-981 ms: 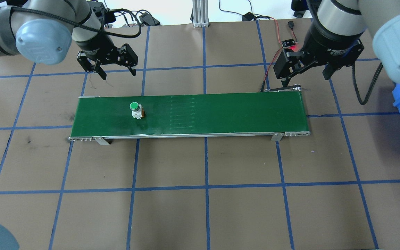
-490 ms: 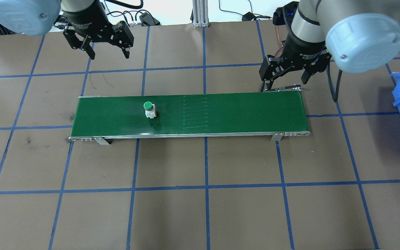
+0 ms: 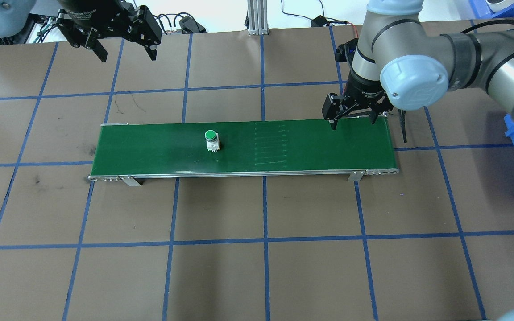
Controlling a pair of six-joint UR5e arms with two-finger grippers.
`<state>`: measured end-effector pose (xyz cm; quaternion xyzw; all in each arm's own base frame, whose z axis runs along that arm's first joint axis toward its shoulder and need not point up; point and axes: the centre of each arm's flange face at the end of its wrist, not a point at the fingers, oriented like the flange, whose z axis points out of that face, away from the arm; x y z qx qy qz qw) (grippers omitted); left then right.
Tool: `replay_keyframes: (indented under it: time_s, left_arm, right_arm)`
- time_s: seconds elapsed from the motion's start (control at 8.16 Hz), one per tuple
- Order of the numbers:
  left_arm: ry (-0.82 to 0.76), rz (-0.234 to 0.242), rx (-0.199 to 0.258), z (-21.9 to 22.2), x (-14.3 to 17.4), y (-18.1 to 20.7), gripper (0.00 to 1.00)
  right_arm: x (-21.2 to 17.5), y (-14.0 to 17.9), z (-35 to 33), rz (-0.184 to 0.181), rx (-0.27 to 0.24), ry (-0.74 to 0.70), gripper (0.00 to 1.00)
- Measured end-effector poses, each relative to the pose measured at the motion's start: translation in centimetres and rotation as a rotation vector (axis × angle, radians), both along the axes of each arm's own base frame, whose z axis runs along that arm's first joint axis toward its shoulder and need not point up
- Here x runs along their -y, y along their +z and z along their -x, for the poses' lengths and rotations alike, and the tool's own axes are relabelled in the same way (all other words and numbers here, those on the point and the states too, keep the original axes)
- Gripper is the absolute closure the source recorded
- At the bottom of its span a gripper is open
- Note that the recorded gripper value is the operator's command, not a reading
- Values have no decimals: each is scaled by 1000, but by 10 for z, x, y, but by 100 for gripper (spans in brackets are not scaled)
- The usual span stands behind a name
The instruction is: Move button from left to right
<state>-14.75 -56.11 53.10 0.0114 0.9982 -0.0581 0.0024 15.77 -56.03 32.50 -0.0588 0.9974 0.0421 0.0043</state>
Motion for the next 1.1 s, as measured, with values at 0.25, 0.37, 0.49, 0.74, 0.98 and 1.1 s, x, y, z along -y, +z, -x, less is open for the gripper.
replay_keyframes:
  time_s: [0.25, 0.37, 0.49, 0.74, 0.98, 1.1]
  left_arm:
    - [-4, 25, -19, 2, -13, 16, 0]
    - [-7, 34, -21, 2, -18, 20, 0]
    - [-8, 38, -22, 1, -19, 22, 0]
    - [-6, 44, -25, 1, -22, 26, 0]
    - [-4, 52, -27, 0, -25, 30, 0]
    - [-5, 57, -28, 1, -27, 33, 0]
  right_arm:
    - [1, -25, 0, -23, 0, 0, 0]
    - [0, -29, -1, -25, 7, -2, 0]
    - [1, -31, -4, -19, 37, -6, 0]
    - [4, -29, -8, -3, 129, -83, 0]
    - [5, -27, -6, 6, 160, -145, 0]
    - [4, -28, -6, 5, 164, -155, 0]
